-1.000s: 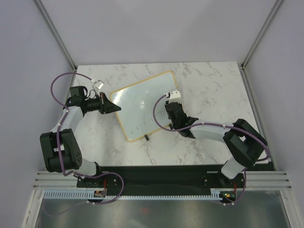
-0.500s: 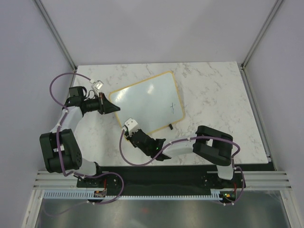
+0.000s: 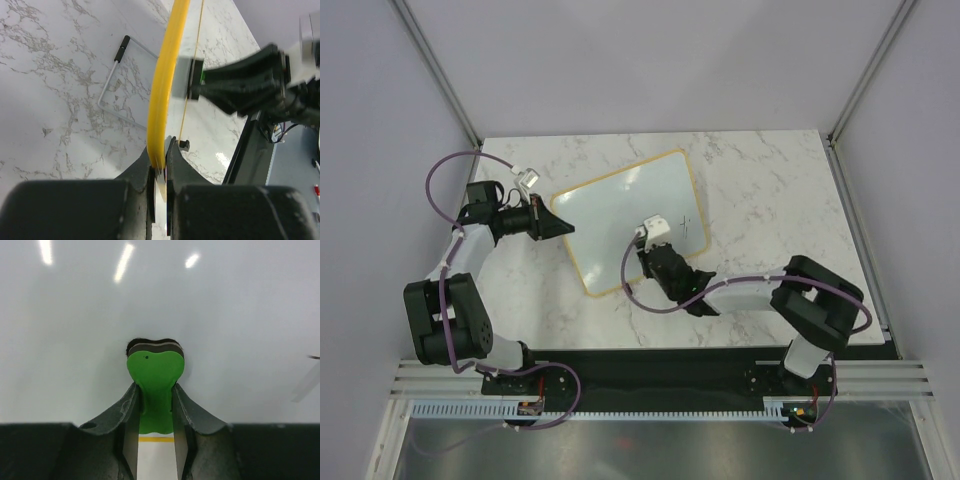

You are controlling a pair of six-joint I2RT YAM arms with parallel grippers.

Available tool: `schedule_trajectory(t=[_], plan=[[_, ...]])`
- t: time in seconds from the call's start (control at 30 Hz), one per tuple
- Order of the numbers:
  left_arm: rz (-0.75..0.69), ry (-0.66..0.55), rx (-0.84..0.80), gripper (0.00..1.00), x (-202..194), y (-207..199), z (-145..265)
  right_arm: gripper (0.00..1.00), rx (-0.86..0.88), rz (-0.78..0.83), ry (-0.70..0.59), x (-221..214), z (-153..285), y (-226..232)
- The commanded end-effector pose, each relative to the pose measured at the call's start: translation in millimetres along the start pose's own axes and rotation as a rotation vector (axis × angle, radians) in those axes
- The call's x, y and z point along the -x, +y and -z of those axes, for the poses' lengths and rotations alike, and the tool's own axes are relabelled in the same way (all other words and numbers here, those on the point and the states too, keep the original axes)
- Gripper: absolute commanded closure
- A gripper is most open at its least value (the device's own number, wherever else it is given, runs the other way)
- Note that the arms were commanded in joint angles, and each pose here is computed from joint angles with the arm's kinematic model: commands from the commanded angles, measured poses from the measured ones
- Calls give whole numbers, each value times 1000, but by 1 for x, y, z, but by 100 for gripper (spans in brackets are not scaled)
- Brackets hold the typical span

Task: Erase the whiteboard

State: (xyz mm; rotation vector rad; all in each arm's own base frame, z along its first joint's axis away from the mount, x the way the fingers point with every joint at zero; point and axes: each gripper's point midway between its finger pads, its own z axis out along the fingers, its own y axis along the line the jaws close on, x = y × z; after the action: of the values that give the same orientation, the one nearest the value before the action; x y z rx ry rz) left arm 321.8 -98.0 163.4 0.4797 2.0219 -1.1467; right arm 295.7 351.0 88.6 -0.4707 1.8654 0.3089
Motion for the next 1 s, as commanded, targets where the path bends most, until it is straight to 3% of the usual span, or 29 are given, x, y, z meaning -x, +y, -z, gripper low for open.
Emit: schedule_trajectory(t=[0.0,0.13,0.23,0.37,0.57,0.77,0.97], plan=[[-307,8,262,98,23,55,12,100,-271,-89,18,-13,7,-96],[-305,8,263,98,23,55,13,100,-354,-178,2,-9,11,-146],[-305,9,260,98,23,55,12,100,-342,-171,-9,0,1,-148],[-307,9,265,98,23,55,13,100,-301,-180,-89,53,-20,-135],[-305,13,267,98,20,54,13,100,-312,-208,-156,95,-33,-142],[-308,12,262,98,21,55,13,100,-348,-237,-69,62,-37,-158],[-308,13,260,98,21,56,12,100,-298,-322,50,-15,-9,-148]])
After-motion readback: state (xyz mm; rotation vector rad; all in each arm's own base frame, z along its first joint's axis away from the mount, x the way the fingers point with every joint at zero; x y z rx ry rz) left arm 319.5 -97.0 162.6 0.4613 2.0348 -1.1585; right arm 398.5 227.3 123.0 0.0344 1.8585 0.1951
